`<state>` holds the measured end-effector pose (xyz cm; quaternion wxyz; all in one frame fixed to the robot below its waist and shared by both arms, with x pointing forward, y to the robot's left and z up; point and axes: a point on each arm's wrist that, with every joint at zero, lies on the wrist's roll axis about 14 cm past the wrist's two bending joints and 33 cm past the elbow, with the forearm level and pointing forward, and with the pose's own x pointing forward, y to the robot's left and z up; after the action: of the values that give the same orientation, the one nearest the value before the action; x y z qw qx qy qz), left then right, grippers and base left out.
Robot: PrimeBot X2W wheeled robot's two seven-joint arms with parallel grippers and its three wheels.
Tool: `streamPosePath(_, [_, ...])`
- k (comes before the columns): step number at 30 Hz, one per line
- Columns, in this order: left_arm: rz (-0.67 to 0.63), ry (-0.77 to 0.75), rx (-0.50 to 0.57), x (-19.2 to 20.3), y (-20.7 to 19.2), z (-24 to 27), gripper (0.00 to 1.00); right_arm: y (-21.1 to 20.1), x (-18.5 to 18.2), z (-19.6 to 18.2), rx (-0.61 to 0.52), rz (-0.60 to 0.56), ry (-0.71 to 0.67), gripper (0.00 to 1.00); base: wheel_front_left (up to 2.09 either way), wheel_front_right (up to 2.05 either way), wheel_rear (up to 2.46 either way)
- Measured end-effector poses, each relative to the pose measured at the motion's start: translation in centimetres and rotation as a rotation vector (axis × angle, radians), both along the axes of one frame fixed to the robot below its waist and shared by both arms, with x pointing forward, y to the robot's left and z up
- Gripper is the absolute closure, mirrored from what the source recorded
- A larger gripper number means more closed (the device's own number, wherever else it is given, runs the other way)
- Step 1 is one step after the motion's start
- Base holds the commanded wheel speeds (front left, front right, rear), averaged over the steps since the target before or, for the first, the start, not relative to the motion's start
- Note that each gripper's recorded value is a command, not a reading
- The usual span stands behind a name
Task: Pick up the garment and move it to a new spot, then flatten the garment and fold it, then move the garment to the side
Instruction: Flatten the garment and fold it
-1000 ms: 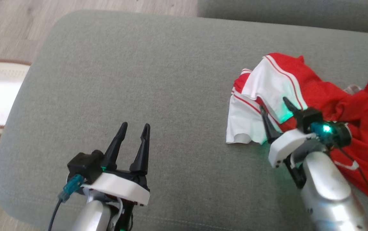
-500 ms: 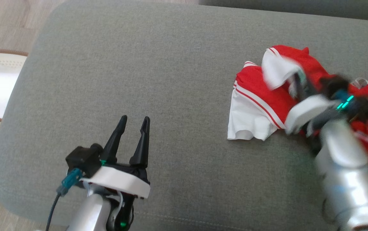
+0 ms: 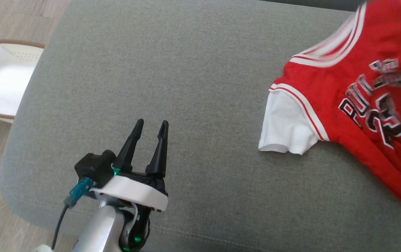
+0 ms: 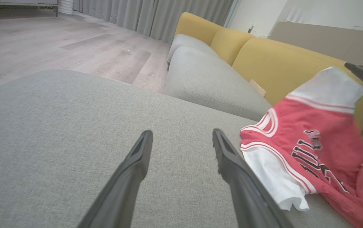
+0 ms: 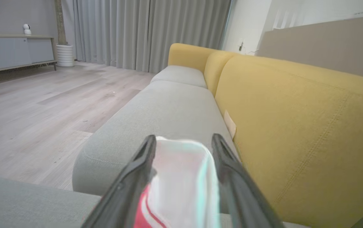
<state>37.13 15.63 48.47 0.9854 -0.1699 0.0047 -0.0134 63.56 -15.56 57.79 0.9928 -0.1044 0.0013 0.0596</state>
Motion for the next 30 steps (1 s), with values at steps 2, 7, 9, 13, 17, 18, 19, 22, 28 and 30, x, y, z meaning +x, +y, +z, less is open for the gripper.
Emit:
streamPosePath(2, [0.0, -0.003, 0.0, 0.1, -0.1, 0.1, 0.0, 0.9, -0.4, -0.8, 0.004, 0.015, 0.025, 0.0, 0.0, 0.0, 0.0])
streamPosePath(7, [-0.024, -0.016, -0.006, 0.6, -0.9, 0.4, 0.0, 2.9, -2.2, -2.1, 0.014, 0.067, 0.033, 0.0, 0.0, 0.0, 0.0])
streamPosePath(9, [-0.029, -0.021, -0.007, 0.7, -1.0, 0.6, 0.0, 3.0, -2.7, -2.4, 0.016, 0.073, 0.031, 0.0, 0.0, 0.0, 0.0])
streamPosePath(13, [-0.056, -0.046, -0.004, 1.1, -1.8, 1.3, 0.0, 3.2, -5.0, -3.2, 0.067, 0.081, 0.023, 0.0, 0.0, 0.0, 0.0])
streamPosePath(17, [-0.081, -0.071, -0.011, 1.3, -2.7, 2.1, 0.0, 3.4, -8.1, -3.6, 0.133, 0.086, 0.001, 0.0, 0.0, 0.0, 0.0])
streamPosePath(18, [-0.087, -0.076, -0.014, 1.3, -2.9, 2.2, 0.0, 3.2, -9.1, -3.7, 0.146, 0.084, -0.004, 0.0, 0.0, 0.0, 0.0])
streamPosePath(19, [-0.097, -0.078, -0.017, 1.2, -3.2, 2.3, 0.0, 2.9, -10.1, -3.9, 0.161, 0.079, -0.011, 0.0, 0.0, 0.0, 0.0])
streamPosePath(22, [-0.13, -0.084, -0.026, 0.9, -4.4, 2.5, 0.0, 1.0, -13.4, -4.5, 0.209, 0.042, -0.039, 0.0, 0.0, 0.0, 0.0])
streamPosePath(28, [-0.181, -0.117, -0.035, 1.1, -6.4, 3.6, 0.0, -2.8, -21.5, -7.6, 0.283, -0.057, -0.025, 0.0, 0.0, 0.0, 0.0])
streamPosePath(30, [-0.205, -0.127, -0.037, 1.1, -7.2, 4.0, 0.0, -3.6, -24.0, -8.7, 0.323, -0.091, -0.008, 0.0, 0.0, 0.0, 0.0])
